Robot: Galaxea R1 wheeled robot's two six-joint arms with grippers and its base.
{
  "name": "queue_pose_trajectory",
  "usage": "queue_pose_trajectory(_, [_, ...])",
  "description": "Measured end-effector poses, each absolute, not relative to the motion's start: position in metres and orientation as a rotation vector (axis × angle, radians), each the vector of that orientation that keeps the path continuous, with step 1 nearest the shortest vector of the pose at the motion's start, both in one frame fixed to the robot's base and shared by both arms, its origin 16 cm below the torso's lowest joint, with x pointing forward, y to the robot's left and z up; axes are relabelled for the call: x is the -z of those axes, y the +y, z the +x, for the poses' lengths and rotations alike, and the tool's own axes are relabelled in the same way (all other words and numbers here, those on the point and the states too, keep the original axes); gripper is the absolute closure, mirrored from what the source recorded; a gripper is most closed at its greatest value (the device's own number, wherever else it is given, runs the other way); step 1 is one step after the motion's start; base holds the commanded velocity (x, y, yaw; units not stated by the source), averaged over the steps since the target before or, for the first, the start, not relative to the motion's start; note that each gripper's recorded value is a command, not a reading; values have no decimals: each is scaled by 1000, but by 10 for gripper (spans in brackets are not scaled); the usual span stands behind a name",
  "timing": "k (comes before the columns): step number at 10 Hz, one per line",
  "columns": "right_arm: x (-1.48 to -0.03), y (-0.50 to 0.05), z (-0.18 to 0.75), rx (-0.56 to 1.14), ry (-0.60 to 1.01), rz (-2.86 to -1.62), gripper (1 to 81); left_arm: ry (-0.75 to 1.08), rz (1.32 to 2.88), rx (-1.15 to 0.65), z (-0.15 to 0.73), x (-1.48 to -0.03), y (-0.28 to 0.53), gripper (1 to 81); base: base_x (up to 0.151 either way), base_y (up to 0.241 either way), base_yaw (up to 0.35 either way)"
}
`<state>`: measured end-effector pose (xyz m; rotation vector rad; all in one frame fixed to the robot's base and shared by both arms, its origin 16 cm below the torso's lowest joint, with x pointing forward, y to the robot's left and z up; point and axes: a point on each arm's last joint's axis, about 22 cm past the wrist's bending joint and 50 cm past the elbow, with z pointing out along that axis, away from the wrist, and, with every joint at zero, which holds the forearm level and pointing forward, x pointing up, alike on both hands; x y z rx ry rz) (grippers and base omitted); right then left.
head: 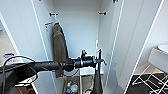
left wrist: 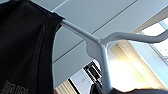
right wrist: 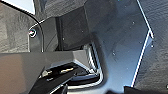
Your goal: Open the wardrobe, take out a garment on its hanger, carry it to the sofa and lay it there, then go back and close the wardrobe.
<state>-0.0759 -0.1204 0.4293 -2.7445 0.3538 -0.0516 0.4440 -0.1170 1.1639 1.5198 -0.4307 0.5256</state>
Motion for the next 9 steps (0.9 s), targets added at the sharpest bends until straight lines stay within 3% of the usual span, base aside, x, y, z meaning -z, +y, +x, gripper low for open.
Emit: queue_pose_trajectory(9, [-429, -121, -74, 58, 352, -2745, 10, -447, 1485, -549, 414, -1152, -75, 811, 0, 0, 0])
